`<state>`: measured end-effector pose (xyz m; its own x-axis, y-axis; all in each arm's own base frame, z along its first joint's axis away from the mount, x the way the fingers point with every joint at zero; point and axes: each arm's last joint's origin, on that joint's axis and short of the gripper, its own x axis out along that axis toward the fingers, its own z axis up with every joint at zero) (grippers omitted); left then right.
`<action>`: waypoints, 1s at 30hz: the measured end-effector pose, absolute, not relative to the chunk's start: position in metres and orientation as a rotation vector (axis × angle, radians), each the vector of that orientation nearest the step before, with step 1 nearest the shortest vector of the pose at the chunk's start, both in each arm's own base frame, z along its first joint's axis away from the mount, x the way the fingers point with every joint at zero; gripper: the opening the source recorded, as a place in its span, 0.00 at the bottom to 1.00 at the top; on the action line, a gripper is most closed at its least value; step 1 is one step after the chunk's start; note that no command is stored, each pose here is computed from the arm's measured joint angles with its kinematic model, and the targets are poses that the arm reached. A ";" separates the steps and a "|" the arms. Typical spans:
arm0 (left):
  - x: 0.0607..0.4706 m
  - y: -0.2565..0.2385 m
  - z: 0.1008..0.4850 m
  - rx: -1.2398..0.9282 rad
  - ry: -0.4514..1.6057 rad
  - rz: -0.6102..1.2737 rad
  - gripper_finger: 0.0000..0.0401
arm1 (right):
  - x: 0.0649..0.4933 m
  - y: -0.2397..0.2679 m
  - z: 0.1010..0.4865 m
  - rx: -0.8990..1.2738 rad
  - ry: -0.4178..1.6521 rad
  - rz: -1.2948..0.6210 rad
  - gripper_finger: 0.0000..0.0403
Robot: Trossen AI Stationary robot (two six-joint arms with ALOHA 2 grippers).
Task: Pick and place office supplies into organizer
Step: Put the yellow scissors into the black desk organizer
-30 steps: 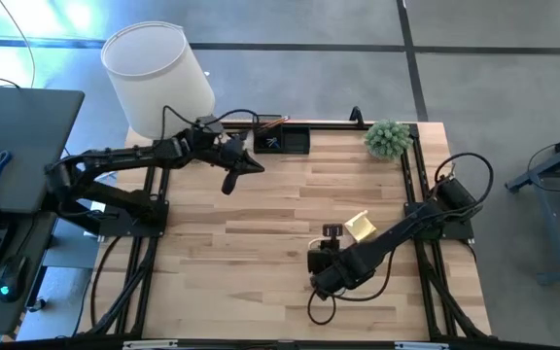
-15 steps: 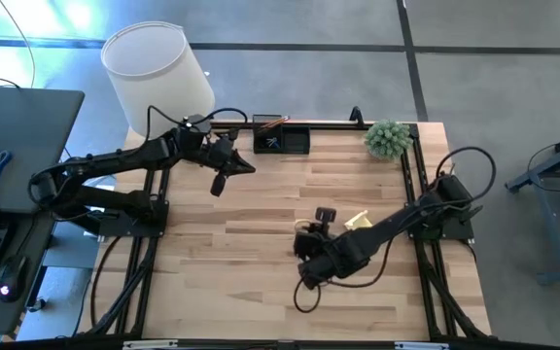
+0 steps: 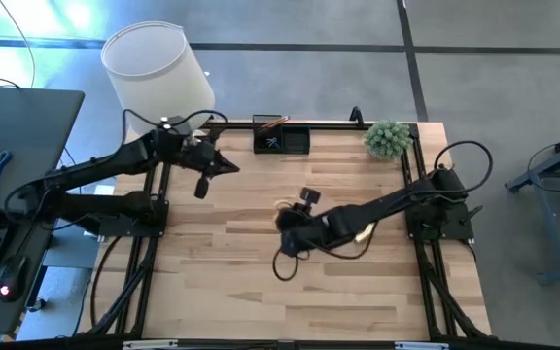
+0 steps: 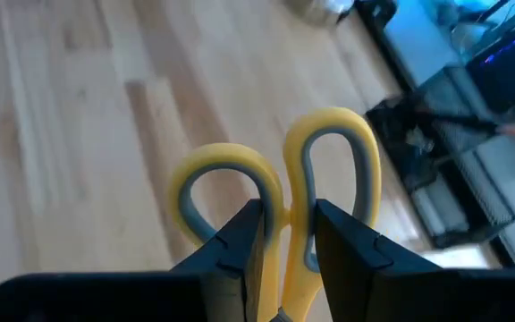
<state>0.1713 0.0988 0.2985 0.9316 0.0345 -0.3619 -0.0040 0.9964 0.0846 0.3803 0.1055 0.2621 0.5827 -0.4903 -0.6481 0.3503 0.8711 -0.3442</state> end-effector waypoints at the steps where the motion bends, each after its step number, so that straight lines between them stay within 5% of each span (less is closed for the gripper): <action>1: 0.167 0.097 0.301 0.089 0.370 0.034 0.00 | 0.384 0.101 0.264 -0.195 0.794 -0.500 0.19; 14: 0.147 0.083 0.307 0.154 0.322 0.050 0.00 | 0.435 -0.010 0.307 -0.293 0.387 -0.490 0.19; 22: 0.148 0.084 0.308 0.163 0.289 0.042 0.00 | 0.431 -0.102 0.322 -0.240 0.217 -0.503 0.18; 30: 0.153 0.085 0.305 0.165 0.054 -0.063 0.00 | 0.437 -0.171 0.295 -0.236 0.096 -0.503 0.18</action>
<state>0.1533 0.0845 0.3051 0.9966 -0.0578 -0.0584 0.0666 0.9845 0.1622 0.4365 -0.1706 0.2947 0.8724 -0.4877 -0.0335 0.4657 0.8498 -0.2469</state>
